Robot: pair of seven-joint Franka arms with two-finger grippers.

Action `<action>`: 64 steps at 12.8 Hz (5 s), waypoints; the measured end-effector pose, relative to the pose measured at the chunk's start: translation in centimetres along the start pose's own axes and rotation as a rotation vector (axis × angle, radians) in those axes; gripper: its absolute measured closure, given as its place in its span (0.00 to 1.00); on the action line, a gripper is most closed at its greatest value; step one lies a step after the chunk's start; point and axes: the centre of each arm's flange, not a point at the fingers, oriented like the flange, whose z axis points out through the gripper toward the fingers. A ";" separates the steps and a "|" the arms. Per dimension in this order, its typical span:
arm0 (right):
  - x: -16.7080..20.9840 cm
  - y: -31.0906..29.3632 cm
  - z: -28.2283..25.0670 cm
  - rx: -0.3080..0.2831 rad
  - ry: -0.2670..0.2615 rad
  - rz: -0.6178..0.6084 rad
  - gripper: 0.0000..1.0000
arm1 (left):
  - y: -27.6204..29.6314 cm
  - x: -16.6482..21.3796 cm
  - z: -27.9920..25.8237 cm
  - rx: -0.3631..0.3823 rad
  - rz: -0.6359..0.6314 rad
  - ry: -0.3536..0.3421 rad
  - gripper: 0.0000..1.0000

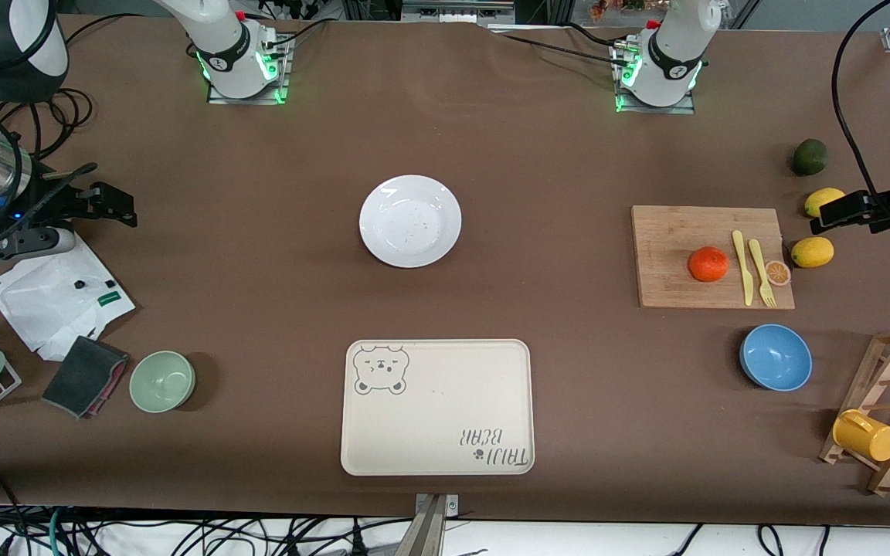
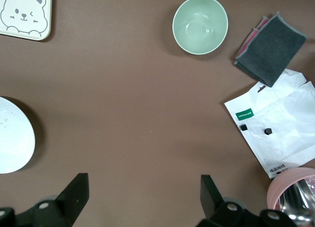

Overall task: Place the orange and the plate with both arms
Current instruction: 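Move the left gripper toward the orange on the cutting board, then lower the left gripper over the orange and close on it, then lift the orange and carry it over the white plate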

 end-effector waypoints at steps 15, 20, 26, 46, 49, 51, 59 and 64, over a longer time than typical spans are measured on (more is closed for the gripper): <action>0.0 -0.1 0.0 0.000 0.000 -0.003 0.00 | 0.8 0.0 0.1 0.000 0.017 -0.006 0.00; 0.0 -0.1 0.0 0.000 -0.001 -0.002 0.00 | 2.3 0.0 0.9 -0.002 0.042 -0.037 0.00; 0.0 0.0 0.0 0.000 -0.001 -0.001 0.00 | 1.3 1.5 7.7 -0.001 0.030 -0.163 0.00; 0.0 0.0 0.2 0.000 -0.005 0.001 0.00 | 1.7 -3.8 33.0 0.186 0.142 -0.011 0.00; 0.0 0.0 0.2 0.000 -0.005 0.001 0.00 | 1.7 -4.2 34.7 0.173 0.146 0.025 0.00; 0.0 0.0 0.2 0.001 -0.006 0.001 0.00 | 1.3 -4.4 35.8 0.168 0.132 0.018 0.00; 0.0 0.1 0.2 0.001 -0.006 0.001 0.00 | 2.8 -4.2 35.6 0.160 0.083 0.023 0.20; 0.0 0.1 0.2 0.001 -0.006 0.002 0.00 | 18.8 -2.8 28.6 0.184 -0.125 -0.038 0.20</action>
